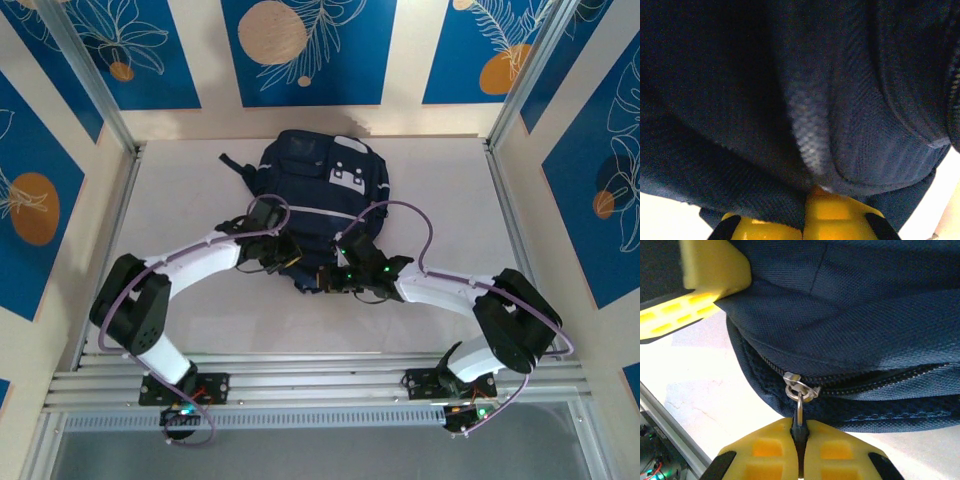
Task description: Pack the student bag
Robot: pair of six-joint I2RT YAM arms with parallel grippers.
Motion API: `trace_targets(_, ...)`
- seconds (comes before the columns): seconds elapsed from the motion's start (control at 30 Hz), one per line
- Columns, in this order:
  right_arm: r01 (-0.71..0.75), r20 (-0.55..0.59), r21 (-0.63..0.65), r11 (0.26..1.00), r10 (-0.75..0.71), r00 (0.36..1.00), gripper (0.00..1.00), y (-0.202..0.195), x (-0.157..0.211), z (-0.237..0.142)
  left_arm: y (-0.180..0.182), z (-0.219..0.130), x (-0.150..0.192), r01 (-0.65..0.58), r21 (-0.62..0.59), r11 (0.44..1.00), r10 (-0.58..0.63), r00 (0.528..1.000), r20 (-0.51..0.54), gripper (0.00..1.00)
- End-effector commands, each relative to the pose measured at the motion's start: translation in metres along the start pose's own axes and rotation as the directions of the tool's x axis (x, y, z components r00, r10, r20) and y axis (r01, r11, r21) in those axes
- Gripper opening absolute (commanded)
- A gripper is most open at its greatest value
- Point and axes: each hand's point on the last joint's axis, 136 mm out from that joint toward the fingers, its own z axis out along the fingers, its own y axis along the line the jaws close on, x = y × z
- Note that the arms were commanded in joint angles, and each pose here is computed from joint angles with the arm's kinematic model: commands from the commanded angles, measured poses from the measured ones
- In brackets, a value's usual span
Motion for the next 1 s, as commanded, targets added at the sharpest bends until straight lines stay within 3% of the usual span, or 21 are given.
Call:
trace_targets(0.0,0.014,0.031,0.031,0.999,-0.015,0.999,0.0,-0.008,-0.007,-0.005,-0.008,-0.017,-0.016,-0.05,-0.007,0.999,0.051,0.996,0.072,0.0)
trace_targets(0.47,-0.048,0.102,0.143,0.989,0.034,0.994,0.0,-0.06,-0.018,-0.03,0.0,-0.045,-0.029,-0.021,0.019,1.0,0.019,0.995,0.102,0.0)
trace_targets(0.97,-0.158,0.163,0.17,0.973,0.13,0.978,0.0,-0.101,-0.041,-0.043,-0.002,-0.067,-0.027,-0.068,0.057,0.996,0.063,0.994,0.092,0.0)
